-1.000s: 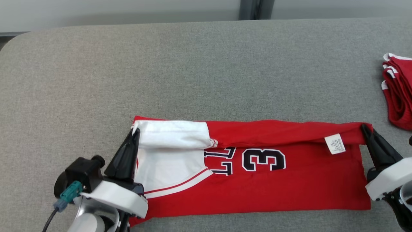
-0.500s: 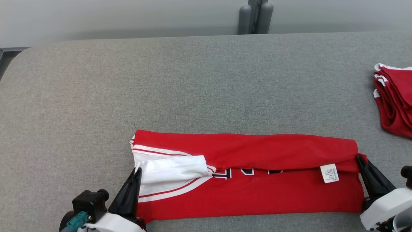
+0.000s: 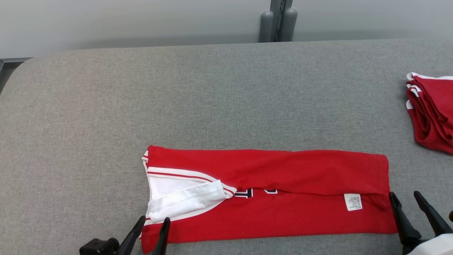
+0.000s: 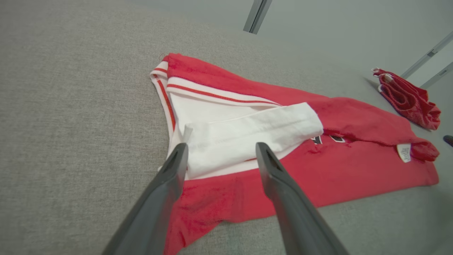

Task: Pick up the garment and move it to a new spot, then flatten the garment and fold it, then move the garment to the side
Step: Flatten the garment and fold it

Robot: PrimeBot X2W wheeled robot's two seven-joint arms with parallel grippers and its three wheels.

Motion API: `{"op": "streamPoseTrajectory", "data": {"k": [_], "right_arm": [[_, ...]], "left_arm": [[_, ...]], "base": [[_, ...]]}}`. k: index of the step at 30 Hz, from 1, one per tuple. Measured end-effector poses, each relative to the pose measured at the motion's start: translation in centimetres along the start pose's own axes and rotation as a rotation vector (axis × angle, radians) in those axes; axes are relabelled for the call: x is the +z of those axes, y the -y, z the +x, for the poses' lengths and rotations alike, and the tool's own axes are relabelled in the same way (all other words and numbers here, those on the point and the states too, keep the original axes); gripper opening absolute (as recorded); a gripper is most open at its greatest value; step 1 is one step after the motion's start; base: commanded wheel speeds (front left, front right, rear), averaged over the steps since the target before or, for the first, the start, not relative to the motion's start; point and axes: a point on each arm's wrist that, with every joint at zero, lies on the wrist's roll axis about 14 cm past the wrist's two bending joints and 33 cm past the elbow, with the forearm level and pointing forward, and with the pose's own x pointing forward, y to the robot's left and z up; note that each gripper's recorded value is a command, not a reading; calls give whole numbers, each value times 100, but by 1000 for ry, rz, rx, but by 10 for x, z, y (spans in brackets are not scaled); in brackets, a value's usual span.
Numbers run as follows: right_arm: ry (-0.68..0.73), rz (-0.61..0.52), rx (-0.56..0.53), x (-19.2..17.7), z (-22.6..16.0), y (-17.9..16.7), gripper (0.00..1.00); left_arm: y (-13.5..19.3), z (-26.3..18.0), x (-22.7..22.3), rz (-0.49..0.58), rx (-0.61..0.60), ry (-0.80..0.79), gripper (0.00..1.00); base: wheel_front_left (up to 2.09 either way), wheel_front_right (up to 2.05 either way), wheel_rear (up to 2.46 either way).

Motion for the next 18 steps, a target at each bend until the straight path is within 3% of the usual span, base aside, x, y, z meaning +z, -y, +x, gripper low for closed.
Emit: {"op": "streamPoseTrajectory", "data": {"k": [6,18], "right_arm": [[10,31,-60,-5,-13,15,100],[71,27,-67,18,-7,14,100]], "left_arm": [[-13,-5,11,33,33,40,100],[14,15,53,90,-29,187,100]], "base": [[0,0,0],[0,0,0]]}}
